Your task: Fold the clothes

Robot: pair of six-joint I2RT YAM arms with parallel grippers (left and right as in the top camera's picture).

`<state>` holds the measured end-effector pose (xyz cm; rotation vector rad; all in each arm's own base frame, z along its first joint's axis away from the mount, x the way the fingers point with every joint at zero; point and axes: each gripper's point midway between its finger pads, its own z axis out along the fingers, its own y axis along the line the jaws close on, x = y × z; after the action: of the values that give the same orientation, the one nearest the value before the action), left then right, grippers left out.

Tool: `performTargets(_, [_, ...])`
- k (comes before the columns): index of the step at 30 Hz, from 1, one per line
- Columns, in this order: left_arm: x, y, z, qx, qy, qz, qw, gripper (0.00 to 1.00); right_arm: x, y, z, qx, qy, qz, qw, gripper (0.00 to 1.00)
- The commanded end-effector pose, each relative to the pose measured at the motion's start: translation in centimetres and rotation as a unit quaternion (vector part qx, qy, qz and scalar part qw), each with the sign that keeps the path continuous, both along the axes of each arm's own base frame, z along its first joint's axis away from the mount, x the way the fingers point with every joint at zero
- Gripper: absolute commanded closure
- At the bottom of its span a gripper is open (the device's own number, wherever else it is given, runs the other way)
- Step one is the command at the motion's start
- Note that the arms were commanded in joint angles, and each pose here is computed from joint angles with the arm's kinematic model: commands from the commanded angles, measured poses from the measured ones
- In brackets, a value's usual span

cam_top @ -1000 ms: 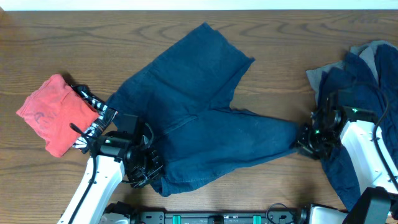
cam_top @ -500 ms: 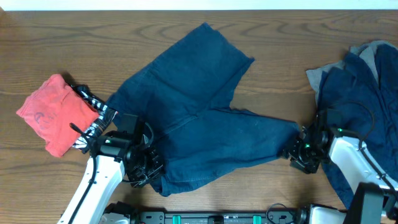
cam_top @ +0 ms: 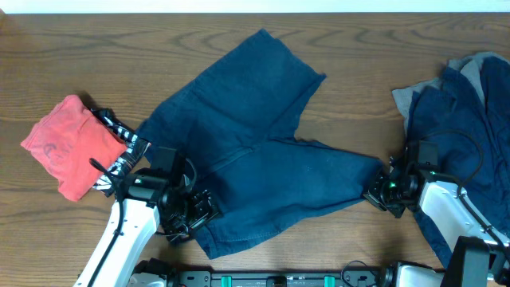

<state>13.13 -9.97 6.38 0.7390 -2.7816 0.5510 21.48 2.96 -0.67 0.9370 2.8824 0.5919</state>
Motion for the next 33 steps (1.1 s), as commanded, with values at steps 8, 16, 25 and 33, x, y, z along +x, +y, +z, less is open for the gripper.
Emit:
performTargets(8, [-3.4,-1.7,1.0,-0.027,0.098,0.04,0.994,0.02,2.5,-0.4,0.3,-0.013,-0.047,0.0,0.999,0.99])
performTargets(16, [-3.1,-3.3,-0.2,0.037,0.091,0.086,0.991,0.02,2.8,-0.5,0.5,-0.013,-0.052,0.001,0.999,0.99])
performTargets(25, [-2.8,-2.5,-3.9,0.092,0.057,0.127,0.986,0.12,2.2,-0.4,0.4,-0.011,-0.039,0.001,0.999,0.99])
performTargets(33, [-0.7,-3.2,-7.7,0.06,-0.007,0.125,0.99,0.72,2.1,-0.4,0.4,-0.011,-0.037,0.001,0.999,0.99])
